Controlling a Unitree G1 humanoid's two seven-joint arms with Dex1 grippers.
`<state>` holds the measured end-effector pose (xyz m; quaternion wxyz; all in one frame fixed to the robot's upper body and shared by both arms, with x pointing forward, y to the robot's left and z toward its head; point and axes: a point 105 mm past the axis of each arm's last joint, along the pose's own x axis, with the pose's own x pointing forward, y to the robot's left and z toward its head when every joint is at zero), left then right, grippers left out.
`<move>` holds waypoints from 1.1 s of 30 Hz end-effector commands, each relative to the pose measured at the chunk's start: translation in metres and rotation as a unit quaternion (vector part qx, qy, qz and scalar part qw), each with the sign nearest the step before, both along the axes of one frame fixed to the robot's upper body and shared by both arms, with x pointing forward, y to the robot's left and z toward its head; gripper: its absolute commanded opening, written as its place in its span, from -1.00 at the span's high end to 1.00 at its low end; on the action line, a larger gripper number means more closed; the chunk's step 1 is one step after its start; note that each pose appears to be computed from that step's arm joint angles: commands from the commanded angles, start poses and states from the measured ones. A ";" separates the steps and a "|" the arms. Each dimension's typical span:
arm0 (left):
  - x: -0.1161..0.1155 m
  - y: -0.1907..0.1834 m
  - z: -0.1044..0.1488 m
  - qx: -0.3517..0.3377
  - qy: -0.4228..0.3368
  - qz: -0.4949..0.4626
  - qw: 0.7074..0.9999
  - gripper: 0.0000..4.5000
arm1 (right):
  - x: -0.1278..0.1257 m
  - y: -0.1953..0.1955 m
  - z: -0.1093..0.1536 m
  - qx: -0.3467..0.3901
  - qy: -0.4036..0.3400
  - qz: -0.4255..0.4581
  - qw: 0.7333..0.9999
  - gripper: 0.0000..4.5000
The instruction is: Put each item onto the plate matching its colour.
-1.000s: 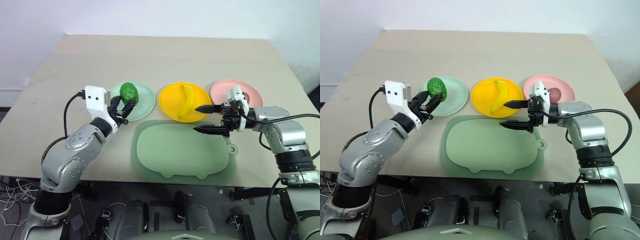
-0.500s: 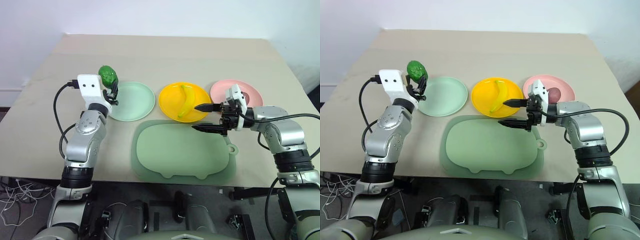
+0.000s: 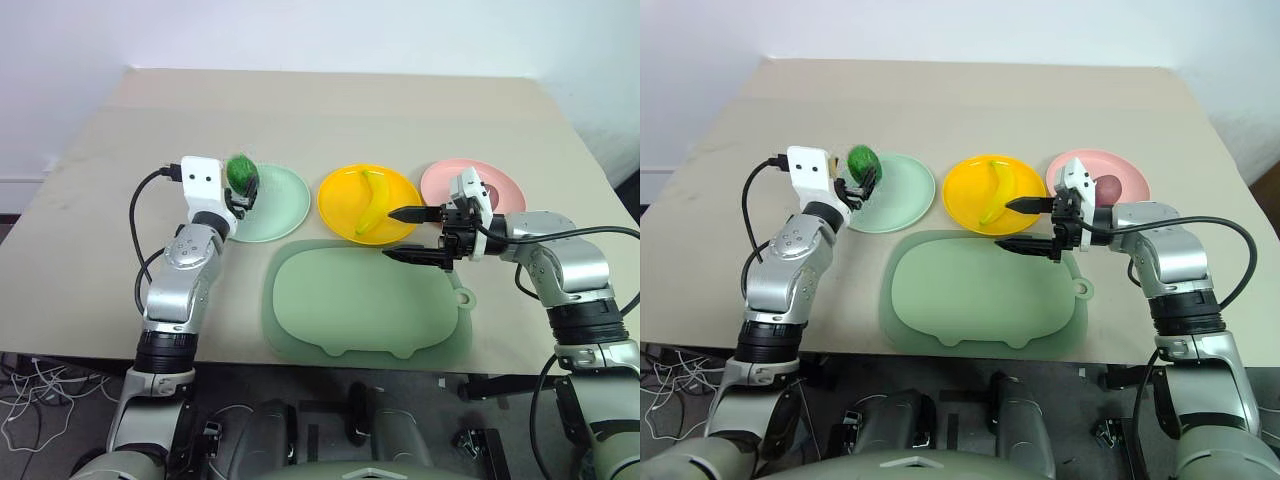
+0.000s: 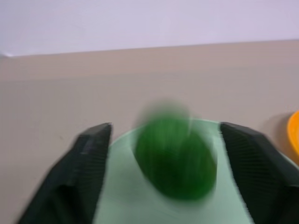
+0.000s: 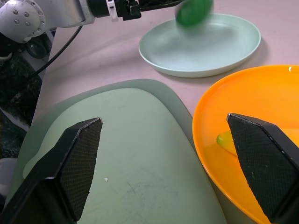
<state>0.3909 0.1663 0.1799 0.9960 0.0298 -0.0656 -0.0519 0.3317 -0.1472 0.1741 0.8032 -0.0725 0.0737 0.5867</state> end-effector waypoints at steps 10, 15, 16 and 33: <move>-0.031 -0.031 0.030 -0.095 0.045 -0.171 0.980 -0.99 | 0.002 0.004 0.014 0.009 -0.022 0.005 1.000 -1.00; -0.050 -0.041 0.036 -0.071 0.038 -0.247 0.966 -0.99 | 0.002 0.009 0.014 0.015 -0.022 0.010 1.000 -1.00; -0.057 -0.046 0.031 -0.059 0.060 -0.284 0.955 -0.99 | 0.003 0.010 0.014 0.017 -0.022 0.010 1.000 -1.00; -0.117 -0.052 0.018 -0.020 0.085 -0.573 0.815 -0.99 | 0.004 0.010 0.016 0.021 -0.019 0.009 1.000 -1.00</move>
